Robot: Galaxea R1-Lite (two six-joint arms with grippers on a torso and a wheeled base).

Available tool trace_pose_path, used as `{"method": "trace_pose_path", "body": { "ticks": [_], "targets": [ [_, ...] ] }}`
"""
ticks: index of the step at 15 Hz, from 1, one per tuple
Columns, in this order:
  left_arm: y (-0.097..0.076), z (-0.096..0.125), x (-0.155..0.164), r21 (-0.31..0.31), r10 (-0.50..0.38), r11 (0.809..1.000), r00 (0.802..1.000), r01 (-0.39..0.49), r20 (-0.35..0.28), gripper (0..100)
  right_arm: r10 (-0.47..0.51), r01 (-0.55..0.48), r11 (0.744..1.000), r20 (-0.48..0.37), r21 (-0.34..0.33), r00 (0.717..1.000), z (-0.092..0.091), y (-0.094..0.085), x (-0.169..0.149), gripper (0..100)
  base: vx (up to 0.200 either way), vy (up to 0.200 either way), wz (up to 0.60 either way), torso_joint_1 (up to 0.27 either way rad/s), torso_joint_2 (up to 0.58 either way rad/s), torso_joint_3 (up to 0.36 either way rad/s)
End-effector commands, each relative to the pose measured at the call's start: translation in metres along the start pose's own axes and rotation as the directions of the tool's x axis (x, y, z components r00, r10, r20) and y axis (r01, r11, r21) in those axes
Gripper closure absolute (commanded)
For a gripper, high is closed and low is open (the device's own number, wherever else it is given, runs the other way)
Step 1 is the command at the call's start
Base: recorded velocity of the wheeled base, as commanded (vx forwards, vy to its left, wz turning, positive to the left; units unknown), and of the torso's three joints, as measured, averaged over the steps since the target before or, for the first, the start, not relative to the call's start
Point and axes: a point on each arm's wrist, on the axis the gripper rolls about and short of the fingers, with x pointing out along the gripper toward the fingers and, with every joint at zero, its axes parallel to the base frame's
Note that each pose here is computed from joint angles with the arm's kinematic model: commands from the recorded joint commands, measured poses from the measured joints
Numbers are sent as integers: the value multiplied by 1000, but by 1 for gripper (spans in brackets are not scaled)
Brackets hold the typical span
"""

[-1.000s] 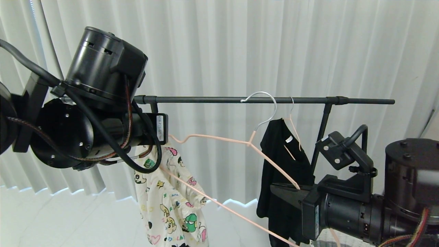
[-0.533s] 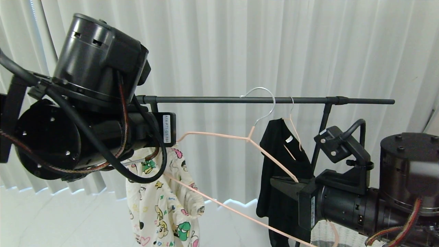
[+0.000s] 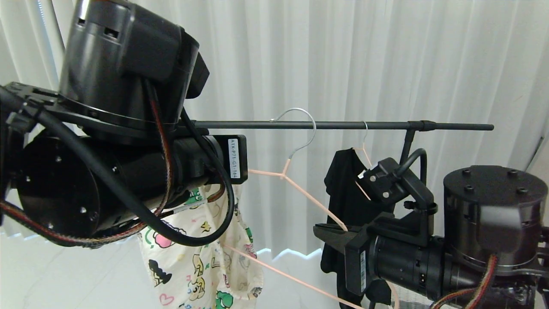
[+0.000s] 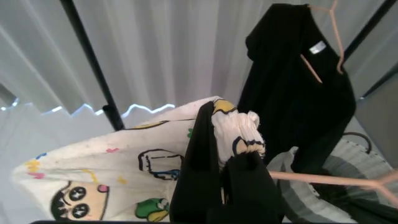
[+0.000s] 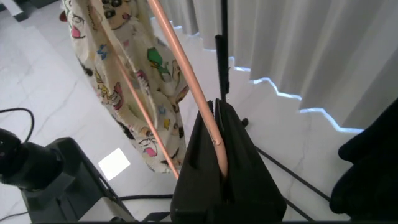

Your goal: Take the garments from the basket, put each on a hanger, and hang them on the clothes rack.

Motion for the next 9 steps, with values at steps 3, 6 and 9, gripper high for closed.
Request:
{"method": "trace_pose_path", "body": {
  "ticks": [3, 6, 9],
  "targets": [
    [-13, 2, -7, -10, -64, 998, 997, 65, 40, 100, 23, -23, 1000, -24, -4, 999, -4, 9, 18, 100, 0, 0, 0, 0, 0, 0],
    [-19, 4, -14, -17, -159, 987, 986, 160, 50, 100, 33, -33, 999, -20, 11, 999, -4, 14, 29, 100, 0, 0, 0, 0, 0, 0],
    [-20, 2, -11, -14, -158, 987, 986, 159, 43, 100, 27, -27, 1000, -17, 13, 999, -3, 15, 34, 100, 0, 0, 0, 0, 0, 0]
  ]
}}
